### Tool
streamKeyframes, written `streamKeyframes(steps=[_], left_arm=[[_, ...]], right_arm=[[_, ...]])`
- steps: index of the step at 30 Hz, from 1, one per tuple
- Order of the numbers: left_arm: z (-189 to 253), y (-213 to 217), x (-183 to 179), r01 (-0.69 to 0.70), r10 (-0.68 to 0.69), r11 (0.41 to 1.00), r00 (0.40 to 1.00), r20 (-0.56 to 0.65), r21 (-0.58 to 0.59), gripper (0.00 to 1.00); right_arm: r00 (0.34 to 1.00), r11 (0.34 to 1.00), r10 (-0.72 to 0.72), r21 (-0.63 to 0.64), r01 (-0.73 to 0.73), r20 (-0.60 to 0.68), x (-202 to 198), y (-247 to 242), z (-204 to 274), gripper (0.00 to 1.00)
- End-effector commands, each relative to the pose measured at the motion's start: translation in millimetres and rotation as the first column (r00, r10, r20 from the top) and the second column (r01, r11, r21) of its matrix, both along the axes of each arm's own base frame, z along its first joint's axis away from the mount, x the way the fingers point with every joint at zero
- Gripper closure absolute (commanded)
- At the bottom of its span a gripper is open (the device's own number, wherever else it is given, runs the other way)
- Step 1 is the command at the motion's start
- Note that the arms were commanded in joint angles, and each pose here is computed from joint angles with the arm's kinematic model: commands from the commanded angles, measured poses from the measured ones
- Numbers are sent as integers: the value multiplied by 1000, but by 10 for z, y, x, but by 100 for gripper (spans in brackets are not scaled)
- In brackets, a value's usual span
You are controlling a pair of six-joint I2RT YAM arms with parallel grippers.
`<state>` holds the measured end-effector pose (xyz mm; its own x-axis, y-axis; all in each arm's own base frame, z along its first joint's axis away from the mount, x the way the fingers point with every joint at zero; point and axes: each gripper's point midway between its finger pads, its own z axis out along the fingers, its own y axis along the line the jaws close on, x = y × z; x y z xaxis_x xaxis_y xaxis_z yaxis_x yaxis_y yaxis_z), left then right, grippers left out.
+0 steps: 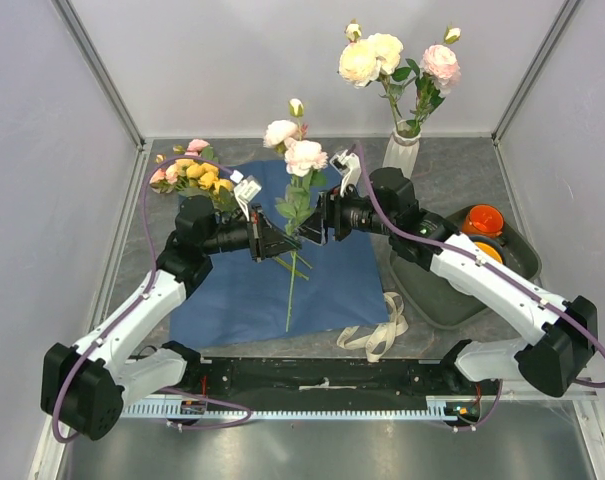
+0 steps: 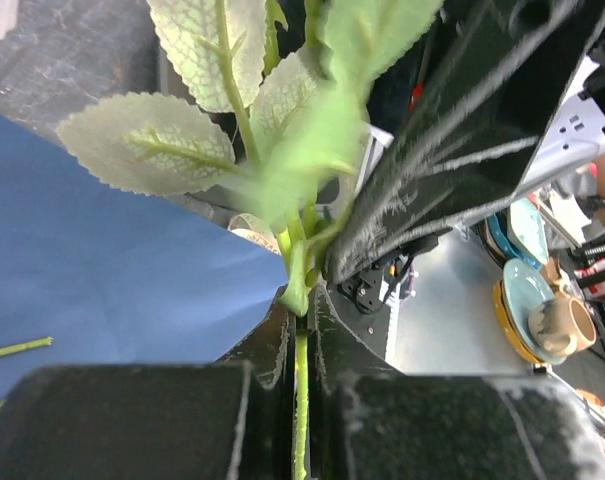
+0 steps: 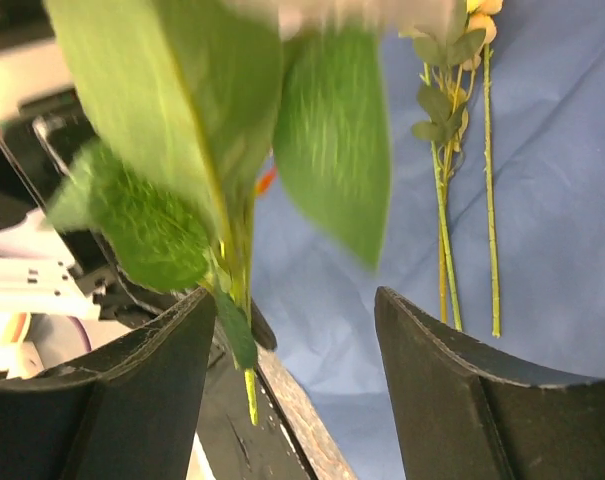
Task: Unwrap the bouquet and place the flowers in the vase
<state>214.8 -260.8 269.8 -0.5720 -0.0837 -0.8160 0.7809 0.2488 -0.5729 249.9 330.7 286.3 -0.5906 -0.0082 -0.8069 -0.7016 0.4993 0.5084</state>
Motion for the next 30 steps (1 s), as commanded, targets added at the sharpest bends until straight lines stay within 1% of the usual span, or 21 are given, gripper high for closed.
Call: streamKeyframes(steps=[1, 3, 6, 7, 9, 10, 12, 13, 15, 16, 18, 19, 20, 21, 22, 23, 24, 25, 27, 28, 30], left_arm=[[116, -96, -145, 114, -114, 993, 989, 99, 5, 98], [88, -106, -175, 127, -127, 992, 988, 90, 12, 98], [62, -118, -207, 139, -140, 990, 986, 86, 16, 98], [67, -117, -208, 138, -139, 990, 987, 86, 16, 98], [64, -113, -192, 128, -129, 992, 988, 82, 23, 98], [60, -104, -165, 109, -112, 993, 991, 79, 35, 98], [31, -94, -137, 90, -93, 995, 994, 62, 50, 88], [9, -78, -113, 70, -73, 995, 996, 49, 71, 72], [18, -62, -48, 45, -48, 994, 998, 36, 100, 57], [-99, -18, -8, 12, -13, 988, 1000, 4, 154, 51], [-150, 24, 109, -42, 45, 977, 999, -8, 208, 49], [-261, 99, 212, -111, 120, 959, 993, -21, 262, 48], [-308, 138, 268, -146, 160, 947, 987, -26, 287, 47], [-345, 186, 317, -183, 202, 935, 979, -31, 303, 47], [-395, 256, 401, -241, 263, 913, 965, -23, 328, 47], [-415, 296, 421, -264, 290, 903, 957, -25, 339, 47], [-444, 345, 456, -294, 321, 889, 947, -20, 350, 46], [-409, 368, 458, -311, 333, 886, 943, -6, 345, 46], [-400, 424, 491, -344, 363, 873, 932, 11, 346, 45], [-356, 436, 482, -354, 368, 872, 929, 24, 338, 44], [-355, 459, 488, -368, 380, 867, 924, 32, 335, 43]], right_arm=[[1000, 989, -25, 143, 26, -8, 84, 89, 262, 32], [1000, 987, -13, 160, 16, -20, 83, 127, 246, 35], [999, 982, 24, 187, -17, -37, 50, 191, 229, 47], [998, 982, 32, 185, -23, -45, 43, 210, 200, 57], [997, 984, 38, 174, -27, -61, 49, 221, 125, 69], [997, 985, 36, 169, -23, -70, 52, 215, 91, 80], [996, 987, 18, 159, -4, -82, 76, 183, 32, 88], [997, 988, 8, 154, 3, -76, 102, 154, 25, 94], [994, 990, -69, 115, 78, -83, 269, -15, -26, 99], [991, 989, -106, 92, 113, -76, 361, -109, -52, 100], [962, 963, -265, 39, 268, -71, 687, -502, -36, 100], [940, 941, -338, 18, 339, -49, 820, -680, 3, 100], [902, 902, -431, -17, 431, -2, 974, -992, 128, 100], [812, 810, -580, -53, 584, 66, 1168, -1336, 209, 100], [746, 743, -657, -72, 665, 113, 1235, -1570, 301, 100], [665, 675, -717, -31, 737, 210, 1256, -1815, 621, 100], [501, 519, -819, -11, 855, 279, 1300, -2192, 778, 100], [414, 463, -851, 89, 882, 324, 1252, -2350, 1111, 100], [266, 357, -876, 170, 919, 401, 1185, -2634, 1423, 100], [129, 250, -909, 271, 929, 397, 1120, -2848, 1701, 100], [17, 173, -903, 326, 929, 429, 1072, -3021, 1920, 100]])
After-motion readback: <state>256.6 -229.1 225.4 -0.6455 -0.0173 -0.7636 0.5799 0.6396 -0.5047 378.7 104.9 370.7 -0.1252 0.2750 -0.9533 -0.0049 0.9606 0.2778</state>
